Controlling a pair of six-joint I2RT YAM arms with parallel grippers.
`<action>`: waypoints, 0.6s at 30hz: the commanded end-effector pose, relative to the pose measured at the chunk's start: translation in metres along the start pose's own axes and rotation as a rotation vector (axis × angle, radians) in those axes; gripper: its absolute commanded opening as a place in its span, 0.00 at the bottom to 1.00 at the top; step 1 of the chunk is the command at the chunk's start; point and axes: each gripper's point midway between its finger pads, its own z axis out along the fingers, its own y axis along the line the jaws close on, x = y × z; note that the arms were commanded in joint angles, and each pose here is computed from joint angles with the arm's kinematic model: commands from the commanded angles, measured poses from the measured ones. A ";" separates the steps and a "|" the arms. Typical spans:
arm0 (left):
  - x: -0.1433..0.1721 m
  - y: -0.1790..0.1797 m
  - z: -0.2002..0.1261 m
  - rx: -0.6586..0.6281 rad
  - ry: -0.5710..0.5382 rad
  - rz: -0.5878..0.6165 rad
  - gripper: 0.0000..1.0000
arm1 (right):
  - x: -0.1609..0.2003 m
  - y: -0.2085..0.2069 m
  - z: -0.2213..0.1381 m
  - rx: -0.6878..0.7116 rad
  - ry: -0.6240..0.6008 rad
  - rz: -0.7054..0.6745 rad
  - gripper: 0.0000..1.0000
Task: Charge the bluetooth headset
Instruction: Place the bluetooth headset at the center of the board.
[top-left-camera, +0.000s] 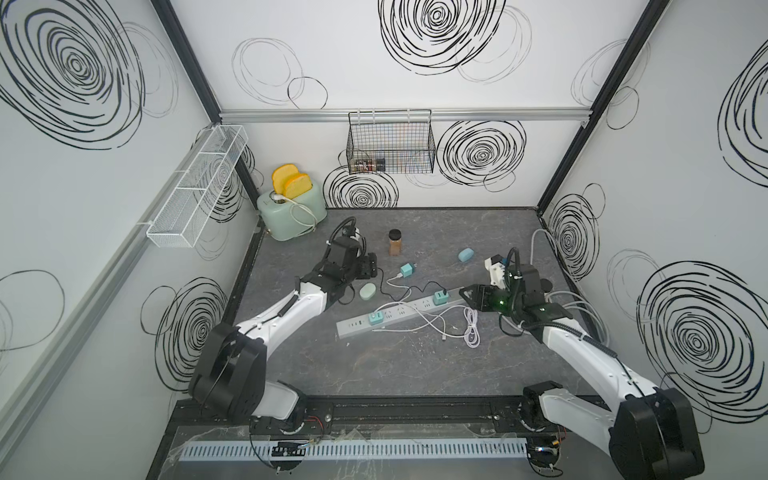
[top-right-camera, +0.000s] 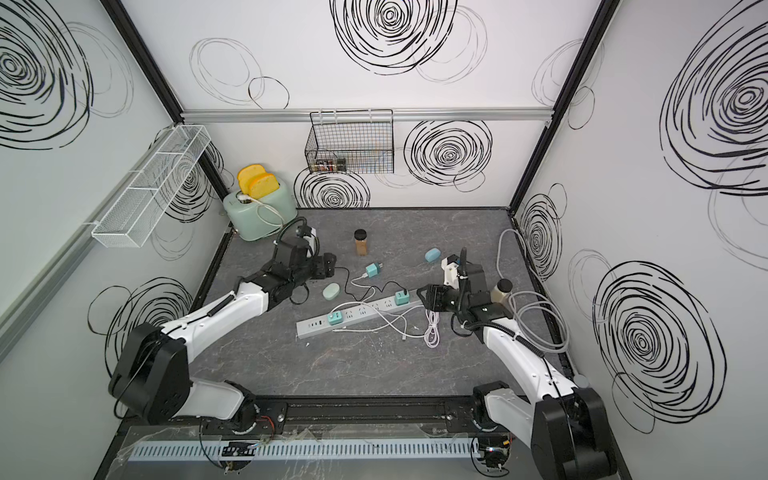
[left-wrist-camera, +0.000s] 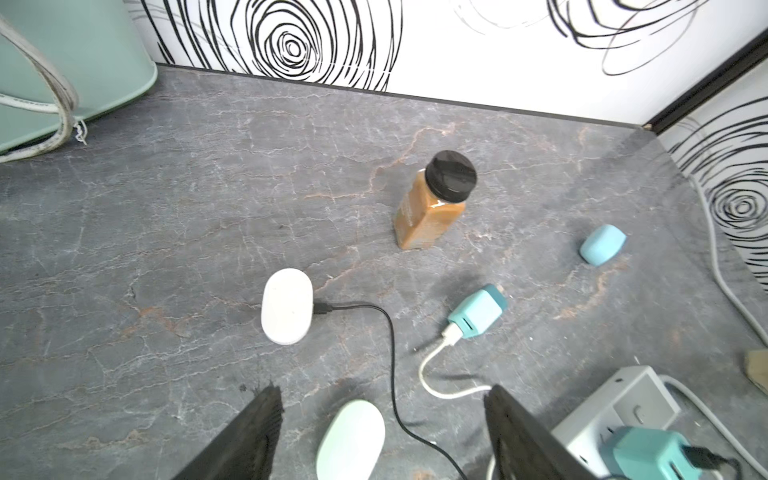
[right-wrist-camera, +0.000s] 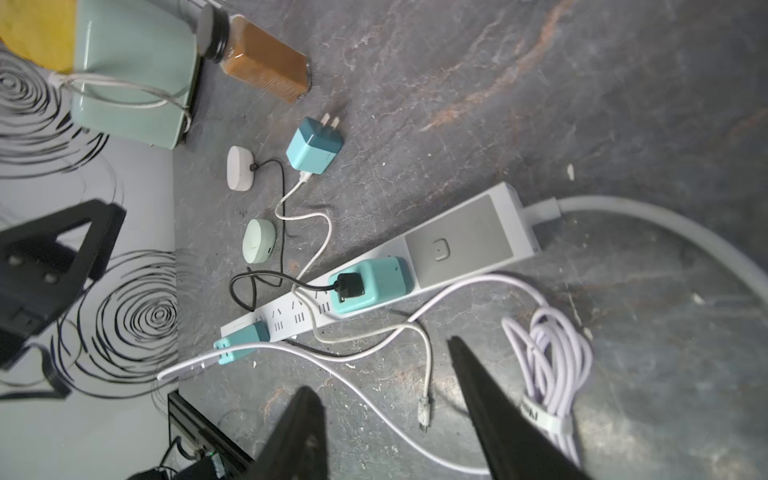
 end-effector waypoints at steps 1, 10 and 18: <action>0.006 0.007 -0.011 0.010 -0.016 -0.076 0.80 | 0.030 0.033 0.000 -0.085 0.058 -0.129 0.52; 0.029 -0.003 -0.047 0.155 0.052 -0.209 0.82 | 0.084 0.137 0.018 -0.360 -0.035 -0.813 0.41; 0.044 0.010 -0.056 0.192 0.107 -0.252 0.82 | 0.114 0.151 0.079 -0.338 0.096 -1.093 0.40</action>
